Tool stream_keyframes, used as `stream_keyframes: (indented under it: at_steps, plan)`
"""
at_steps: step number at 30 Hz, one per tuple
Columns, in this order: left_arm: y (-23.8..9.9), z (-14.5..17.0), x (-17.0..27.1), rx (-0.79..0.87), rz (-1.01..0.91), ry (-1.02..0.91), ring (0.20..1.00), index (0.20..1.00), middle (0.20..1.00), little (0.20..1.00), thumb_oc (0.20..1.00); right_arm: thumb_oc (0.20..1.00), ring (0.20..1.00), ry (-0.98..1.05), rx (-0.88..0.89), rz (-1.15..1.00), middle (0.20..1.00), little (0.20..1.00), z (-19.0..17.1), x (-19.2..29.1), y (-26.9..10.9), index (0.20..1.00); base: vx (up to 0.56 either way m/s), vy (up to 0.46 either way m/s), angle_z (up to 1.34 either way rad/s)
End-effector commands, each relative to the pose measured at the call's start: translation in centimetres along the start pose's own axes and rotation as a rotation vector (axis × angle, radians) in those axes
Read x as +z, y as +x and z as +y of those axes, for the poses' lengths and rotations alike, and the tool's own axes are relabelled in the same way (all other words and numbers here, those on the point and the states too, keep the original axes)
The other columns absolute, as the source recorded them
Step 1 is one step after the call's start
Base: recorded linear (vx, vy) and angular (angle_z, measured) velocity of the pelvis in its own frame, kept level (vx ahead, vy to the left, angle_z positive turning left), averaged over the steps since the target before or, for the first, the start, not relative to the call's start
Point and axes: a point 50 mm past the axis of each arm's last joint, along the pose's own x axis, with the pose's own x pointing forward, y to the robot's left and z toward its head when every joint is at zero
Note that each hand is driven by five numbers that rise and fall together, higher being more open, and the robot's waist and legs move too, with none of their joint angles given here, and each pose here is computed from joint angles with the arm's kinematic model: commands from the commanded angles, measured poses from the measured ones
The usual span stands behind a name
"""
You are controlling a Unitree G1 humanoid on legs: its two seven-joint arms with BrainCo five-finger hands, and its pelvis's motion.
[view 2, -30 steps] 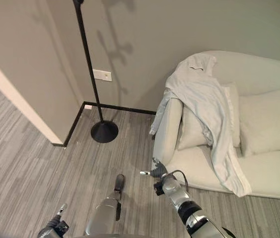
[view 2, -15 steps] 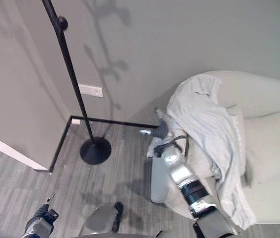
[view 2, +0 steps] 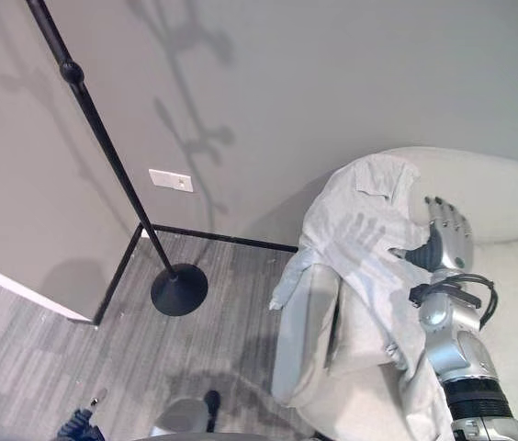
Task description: Hang the clothes on the sofa on the clothes rack.
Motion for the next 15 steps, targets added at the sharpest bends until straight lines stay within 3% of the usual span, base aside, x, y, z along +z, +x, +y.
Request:
stream_keyframes:
  at_steps: [1,6,13,15]
  plan:
    - [-0.1,0.1,-1.0,-0.028,0.025,0.136,1.000,1.000,1.000,1.000,1.000,1.000,1.000,0.066,0.059,-0.055,1.000,1.000,0.2,0.8,1.4,1.000,0.13,-0.125,0.22]
    - [-0.1,0.0,-1.1,-0.033,0.030,0.195,1.000,1.000,1.000,1.000,1.000,1.000,1.000,-0.072,0.194,-0.036,1.000,1.000,3.0,0.3,2.2,1.000,0.09,-0.030,0.24]
    - [0.3,-0.1,-0.3,-0.022,0.013,0.244,1.000,1.000,1.000,1.000,1.000,1.000,1.000,-0.125,0.226,-0.071,1.000,1.000,4.0,2.0,3.5,1.000,-0.02,0.033,0.15]
    - [0.5,-2.0,1.2,-0.062,-0.063,0.279,1.000,1.000,1.000,1.000,1.000,1.000,1.000,-0.149,0.211,-0.071,1.000,1.000,4.1,2.6,4.2,1.000,-0.04,0.015,0.20]
